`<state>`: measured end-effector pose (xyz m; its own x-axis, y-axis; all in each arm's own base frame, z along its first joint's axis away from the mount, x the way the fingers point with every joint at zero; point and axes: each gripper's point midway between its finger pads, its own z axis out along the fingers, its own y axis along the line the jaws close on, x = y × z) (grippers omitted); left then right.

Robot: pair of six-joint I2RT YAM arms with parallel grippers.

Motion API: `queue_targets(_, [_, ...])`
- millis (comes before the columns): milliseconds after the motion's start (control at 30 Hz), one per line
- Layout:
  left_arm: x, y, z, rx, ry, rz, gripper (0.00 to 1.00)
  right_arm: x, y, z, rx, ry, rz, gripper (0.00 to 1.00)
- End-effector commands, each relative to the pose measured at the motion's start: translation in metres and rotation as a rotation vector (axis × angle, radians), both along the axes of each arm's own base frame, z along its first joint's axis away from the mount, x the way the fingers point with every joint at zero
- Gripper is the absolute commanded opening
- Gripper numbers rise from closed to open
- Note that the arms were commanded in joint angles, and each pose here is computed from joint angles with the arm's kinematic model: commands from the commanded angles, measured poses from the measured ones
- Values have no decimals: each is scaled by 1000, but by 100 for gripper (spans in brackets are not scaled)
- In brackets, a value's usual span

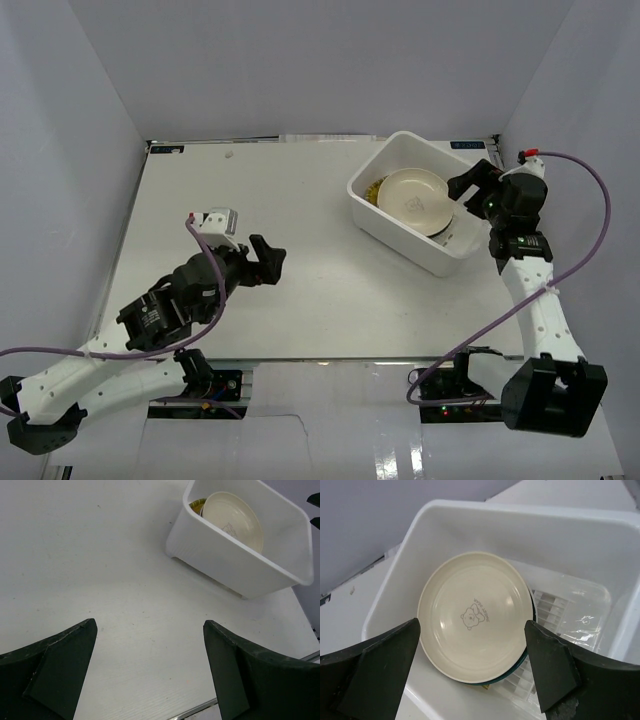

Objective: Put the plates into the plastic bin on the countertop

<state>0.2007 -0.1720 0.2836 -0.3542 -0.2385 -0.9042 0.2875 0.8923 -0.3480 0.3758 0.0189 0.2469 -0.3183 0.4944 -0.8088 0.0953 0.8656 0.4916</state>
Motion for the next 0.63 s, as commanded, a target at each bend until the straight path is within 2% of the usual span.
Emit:
queue_targets(0, [7, -3, 38, -52, -60, 18, 98, -22, -21, 15, -70, -61, -111, 91])
queue_targets(67, [10, -8, 54, -77, -78, 15, 98, -31, -10, 24, -44, -118, -59, 93])
queue_targets(133, [11, -12, 71, -99, -108, 1, 98, -44, 10, 62, -2, -245, 40, 93])
queue_targets(167, [10, -12, 86, -120, -133, -5, 98, -53, 30, 74, 36, -272, 142, 93])
queue_targets(200, [11, -13, 94, -128, -146, -11, 98, -61, 39, 107, 34, -345, 195, 93])
queue_targets(267, [9, -12, 115, -164, -188, -21, 98, -77, 56, 134, 17, -390, 302, 90])
queue_targets(300, [6, -9, 131, -195, -217, -26, 98, -89, 58, 166, -6, -453, 318, 90])
queue_targets(367, [1, -6, 152, -244, -275, -50, 98, -106, 61, 188, -32, -492, 337, 90])
queue_targets(467, [-11, 3, 178, -321, -357, -84, 98, -153, 57, 240, -84, -712, 292, 90])
queue_targets(600, [-16, 9, 187, -346, -389, -87, 98, -178, 44, 265, -108, -852, 195, 90])
